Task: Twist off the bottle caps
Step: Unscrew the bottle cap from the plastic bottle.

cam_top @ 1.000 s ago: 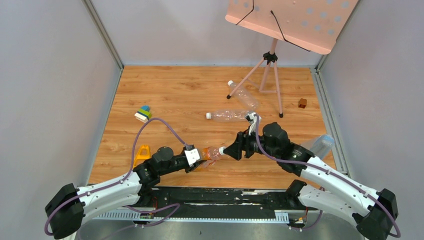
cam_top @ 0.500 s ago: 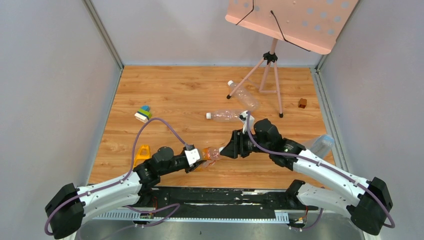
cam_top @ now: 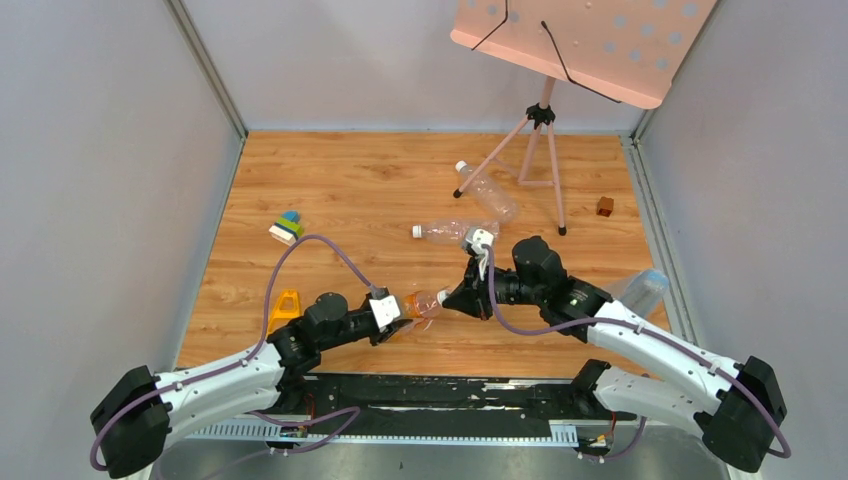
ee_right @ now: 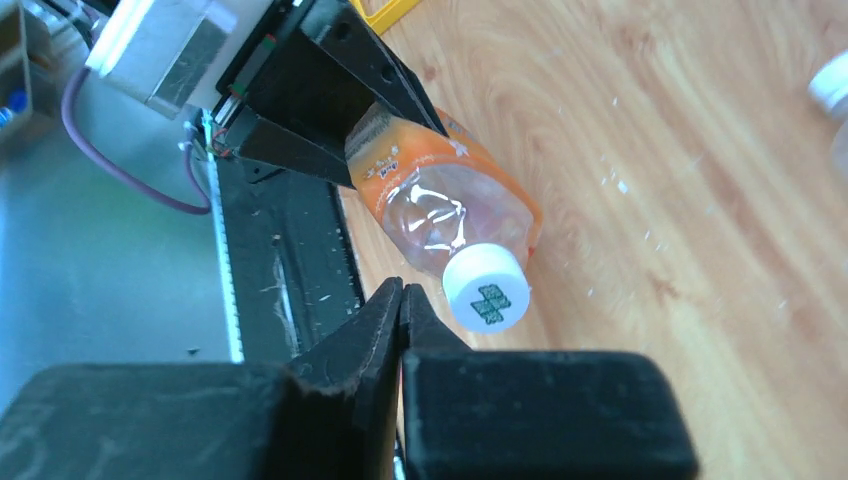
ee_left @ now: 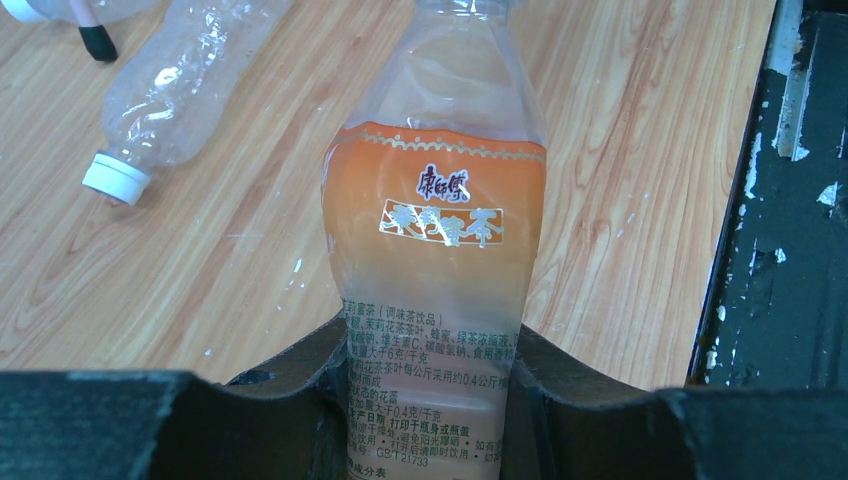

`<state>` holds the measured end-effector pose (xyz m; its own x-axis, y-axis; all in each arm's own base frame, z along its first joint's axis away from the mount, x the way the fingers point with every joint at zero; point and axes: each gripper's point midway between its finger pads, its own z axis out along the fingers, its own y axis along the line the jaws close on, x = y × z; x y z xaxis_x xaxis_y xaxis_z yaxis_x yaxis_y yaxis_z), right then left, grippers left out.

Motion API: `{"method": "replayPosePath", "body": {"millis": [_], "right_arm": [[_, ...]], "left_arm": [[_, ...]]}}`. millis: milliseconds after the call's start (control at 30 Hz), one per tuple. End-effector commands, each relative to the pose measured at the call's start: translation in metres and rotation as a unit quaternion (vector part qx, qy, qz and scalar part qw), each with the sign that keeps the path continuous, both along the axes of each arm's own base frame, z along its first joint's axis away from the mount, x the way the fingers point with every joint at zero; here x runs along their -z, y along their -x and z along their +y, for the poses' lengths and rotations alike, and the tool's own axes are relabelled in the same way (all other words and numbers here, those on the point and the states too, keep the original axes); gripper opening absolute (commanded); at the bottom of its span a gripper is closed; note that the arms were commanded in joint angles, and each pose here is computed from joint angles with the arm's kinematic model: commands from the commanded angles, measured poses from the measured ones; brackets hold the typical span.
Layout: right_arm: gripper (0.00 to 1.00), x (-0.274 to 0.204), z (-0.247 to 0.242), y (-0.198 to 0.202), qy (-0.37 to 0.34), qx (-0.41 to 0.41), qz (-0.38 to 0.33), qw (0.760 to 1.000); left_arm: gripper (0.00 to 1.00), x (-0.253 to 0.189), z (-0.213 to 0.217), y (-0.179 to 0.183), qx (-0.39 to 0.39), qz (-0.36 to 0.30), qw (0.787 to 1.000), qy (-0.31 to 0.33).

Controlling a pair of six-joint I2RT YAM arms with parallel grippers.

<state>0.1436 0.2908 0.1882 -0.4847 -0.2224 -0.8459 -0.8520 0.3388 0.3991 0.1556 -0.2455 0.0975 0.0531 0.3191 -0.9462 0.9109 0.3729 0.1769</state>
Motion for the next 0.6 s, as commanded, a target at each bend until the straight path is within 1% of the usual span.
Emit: {"method": "replayPosePath", "body": {"millis": [0, 33, 67, 100, 167, 200, 300, 367, 567], "right_arm": [[0.07, -0.032, 0.01, -0.012, -0.033, -0.064, -0.18, 0.981], [0.14, -0.035, 0.008, -0.021, -0.029, -0.028, -0.17, 0.985], [0.27, -0.036, 0.004, -0.033, -0.025, 0.024, -0.147, 0.989], [0.39, -0.035, 0.0, -0.038, -0.021, 0.057, -0.12, 0.991], [0.53, -0.03, -0.004, -0.039, -0.013, 0.087, -0.081, 0.993], [0.58, -0.025, -0.007, -0.038, -0.011, 0.104, -0.052, 0.993], [0.6, -0.012, -0.01, -0.031, -0.005, 0.131, 0.019, 0.991], [0.61, -0.006, -0.012, -0.028, -0.005, 0.144, 0.05, 0.988], [0.59, -0.011, -0.008, -0.027, -0.023, 0.154, 0.082, 0.984]], "left_arm": [[0.0, -0.018, -0.007, -0.002, 0.008, -0.016, 1.0, 0.023], [0.0, -0.019, -0.007, -0.002, 0.008, -0.017, 1.0, 0.025], [0.0, -0.019, -0.007, -0.002, 0.007, -0.017, 1.0, 0.025], [0.0, -0.019, -0.006, -0.002, 0.006, -0.018, 0.999, 0.026], [0.0, -0.02, -0.006, -0.002, 0.004, -0.02, 0.999, 0.027], [0.0, -0.019, -0.006, -0.002, 0.004, -0.019, 0.999, 0.026], [0.0, -0.019, -0.007, -0.002, 0.006, -0.019, 0.999, 0.026], [0.0, -0.019, -0.007, -0.002, 0.006, -0.018, 0.999, 0.025], [0.0, -0.019, -0.007, -0.002, 0.007, -0.017, 1.0, 0.025]]}}
